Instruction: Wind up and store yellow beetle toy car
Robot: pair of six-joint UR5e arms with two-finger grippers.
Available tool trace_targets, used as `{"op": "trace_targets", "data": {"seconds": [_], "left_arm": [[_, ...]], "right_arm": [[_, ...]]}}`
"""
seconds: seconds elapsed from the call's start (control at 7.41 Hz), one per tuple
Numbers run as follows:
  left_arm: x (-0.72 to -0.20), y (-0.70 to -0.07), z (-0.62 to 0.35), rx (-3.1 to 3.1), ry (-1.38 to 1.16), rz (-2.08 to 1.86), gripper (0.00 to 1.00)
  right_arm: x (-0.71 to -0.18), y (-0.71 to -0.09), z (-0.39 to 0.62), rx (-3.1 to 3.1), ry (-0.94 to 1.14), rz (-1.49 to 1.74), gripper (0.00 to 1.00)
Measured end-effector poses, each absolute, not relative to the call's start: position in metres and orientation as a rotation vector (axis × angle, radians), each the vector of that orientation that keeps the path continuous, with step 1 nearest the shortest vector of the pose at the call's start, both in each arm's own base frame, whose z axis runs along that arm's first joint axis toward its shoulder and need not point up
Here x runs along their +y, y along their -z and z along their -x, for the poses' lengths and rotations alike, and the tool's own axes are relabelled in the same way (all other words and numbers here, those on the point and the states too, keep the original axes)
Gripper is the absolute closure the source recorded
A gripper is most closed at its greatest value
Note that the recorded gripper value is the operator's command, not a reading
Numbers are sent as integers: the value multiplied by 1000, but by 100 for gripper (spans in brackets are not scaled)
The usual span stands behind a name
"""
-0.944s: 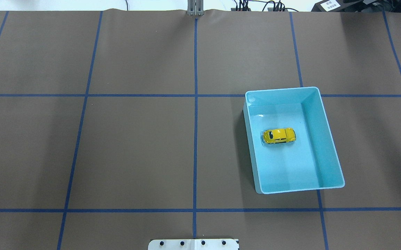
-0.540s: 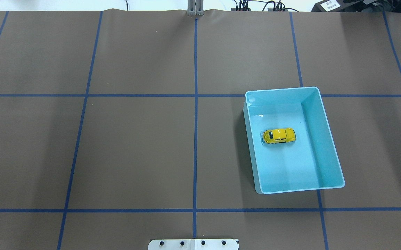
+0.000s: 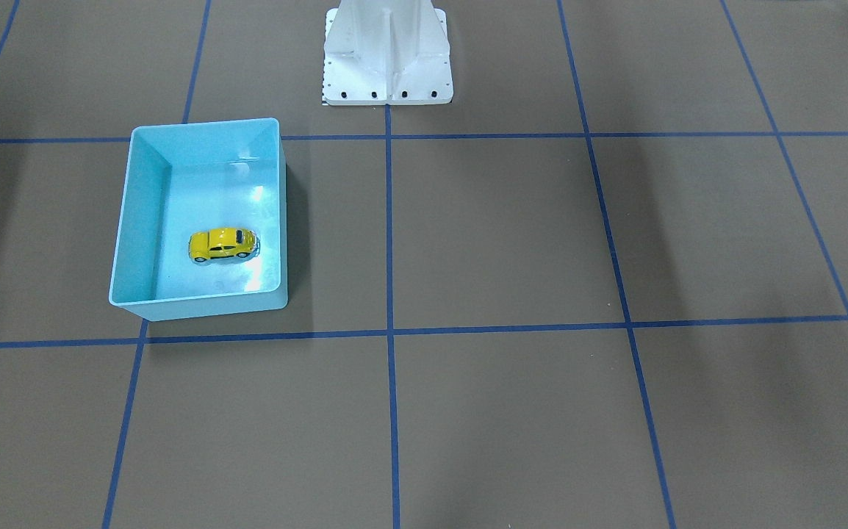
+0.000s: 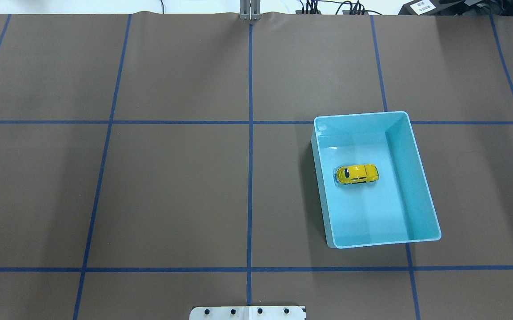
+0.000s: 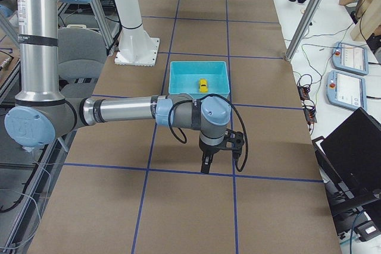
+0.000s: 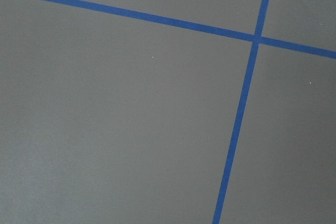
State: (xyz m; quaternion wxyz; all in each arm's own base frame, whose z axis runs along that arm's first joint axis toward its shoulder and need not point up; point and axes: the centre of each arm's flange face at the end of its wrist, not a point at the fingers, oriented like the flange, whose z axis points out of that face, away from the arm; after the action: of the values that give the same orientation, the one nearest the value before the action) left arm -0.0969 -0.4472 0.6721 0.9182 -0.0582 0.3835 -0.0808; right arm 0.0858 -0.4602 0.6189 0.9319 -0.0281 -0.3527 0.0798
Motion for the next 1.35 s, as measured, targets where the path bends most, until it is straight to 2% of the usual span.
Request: {"op": "trace_targets", "data": {"seconds": [0.67,1.35], "left_arm": [[-447,-673,98,788,168,120,0],[-447,-672,97,788,167,120,0]], "right_arm": [[-463,-643,-86,-720,-178,94,0],[-479,-630,-84,-721,-164,70,0]]}}
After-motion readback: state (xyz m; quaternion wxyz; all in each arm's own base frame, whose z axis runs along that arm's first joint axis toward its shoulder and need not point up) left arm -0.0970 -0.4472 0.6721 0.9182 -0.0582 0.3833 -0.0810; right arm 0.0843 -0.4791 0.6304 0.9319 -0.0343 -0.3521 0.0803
